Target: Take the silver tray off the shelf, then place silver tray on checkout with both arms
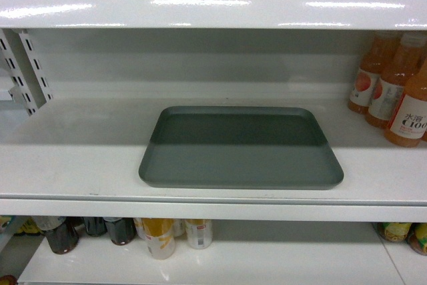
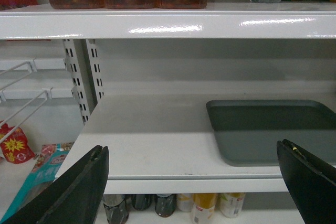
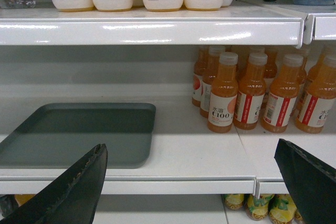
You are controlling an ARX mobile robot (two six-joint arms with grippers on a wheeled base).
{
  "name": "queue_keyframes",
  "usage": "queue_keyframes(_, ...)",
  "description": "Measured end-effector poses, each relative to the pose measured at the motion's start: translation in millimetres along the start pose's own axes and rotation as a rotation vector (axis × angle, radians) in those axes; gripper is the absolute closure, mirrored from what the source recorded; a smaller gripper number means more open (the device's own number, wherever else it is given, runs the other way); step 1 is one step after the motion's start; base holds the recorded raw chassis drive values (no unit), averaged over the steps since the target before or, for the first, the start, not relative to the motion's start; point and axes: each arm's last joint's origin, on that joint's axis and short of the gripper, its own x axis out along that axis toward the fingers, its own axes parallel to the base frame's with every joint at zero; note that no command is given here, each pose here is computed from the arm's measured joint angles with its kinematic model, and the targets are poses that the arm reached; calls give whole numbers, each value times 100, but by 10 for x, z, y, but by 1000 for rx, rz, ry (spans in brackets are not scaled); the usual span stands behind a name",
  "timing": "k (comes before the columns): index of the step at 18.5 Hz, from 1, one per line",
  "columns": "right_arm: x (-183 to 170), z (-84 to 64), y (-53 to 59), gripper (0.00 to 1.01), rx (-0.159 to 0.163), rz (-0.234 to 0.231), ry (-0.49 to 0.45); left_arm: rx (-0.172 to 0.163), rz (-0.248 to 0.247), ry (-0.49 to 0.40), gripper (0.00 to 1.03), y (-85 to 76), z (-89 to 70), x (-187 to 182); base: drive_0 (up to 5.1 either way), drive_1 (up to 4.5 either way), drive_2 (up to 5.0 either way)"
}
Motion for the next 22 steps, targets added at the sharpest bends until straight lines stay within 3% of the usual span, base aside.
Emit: queue_keyframes(22,0,0,0,3,0,0,0,0,0,0,5,0,0,0,0,0,0)
